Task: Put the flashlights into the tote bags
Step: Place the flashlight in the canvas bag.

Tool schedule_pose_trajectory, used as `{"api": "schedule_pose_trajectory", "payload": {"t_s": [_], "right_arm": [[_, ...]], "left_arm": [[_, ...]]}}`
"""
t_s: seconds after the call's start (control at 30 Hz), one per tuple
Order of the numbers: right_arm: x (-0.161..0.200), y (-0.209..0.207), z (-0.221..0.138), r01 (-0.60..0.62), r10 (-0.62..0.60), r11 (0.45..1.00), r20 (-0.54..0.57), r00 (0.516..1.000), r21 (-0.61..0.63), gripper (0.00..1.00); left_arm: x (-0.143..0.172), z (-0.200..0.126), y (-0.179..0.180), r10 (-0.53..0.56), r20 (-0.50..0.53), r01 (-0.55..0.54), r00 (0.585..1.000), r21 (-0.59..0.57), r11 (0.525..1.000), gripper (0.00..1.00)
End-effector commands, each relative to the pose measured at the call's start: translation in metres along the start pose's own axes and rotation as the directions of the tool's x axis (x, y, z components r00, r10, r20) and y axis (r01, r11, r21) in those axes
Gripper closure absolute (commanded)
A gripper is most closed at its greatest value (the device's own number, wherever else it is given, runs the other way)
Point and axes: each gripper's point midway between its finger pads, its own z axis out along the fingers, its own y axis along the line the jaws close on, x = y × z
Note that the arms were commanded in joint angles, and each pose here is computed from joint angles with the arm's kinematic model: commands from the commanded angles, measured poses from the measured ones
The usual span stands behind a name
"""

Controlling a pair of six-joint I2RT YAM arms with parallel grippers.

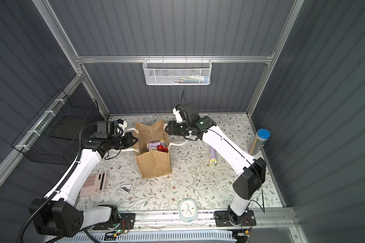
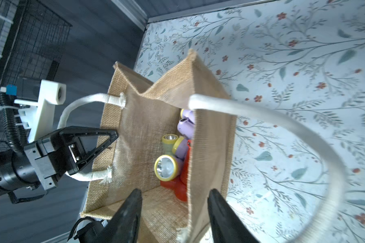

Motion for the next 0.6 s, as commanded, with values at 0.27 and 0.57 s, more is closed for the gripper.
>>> {"api": "schedule_pose_trajectory", "payload": {"t_s": [0.27,0.57], "right_arm": [[0.004,-0.126,-0.034,-0.199,0.176,0.948,0.114,0.978,0.247,0.45],[0.054,-0.238,-0.040,-0.351,0.341,0.821,0.106,0.934,0.450,0.44]], "left_arm": [[-0.014,-0.010,-0.012,0.043,0.047,-0.044,0.998,0.022,0.999,1.00],[-0.013,-0.007,-0.008,0.035,0.040,-0.036,0.999,0.004,0.999,1.00]]}}
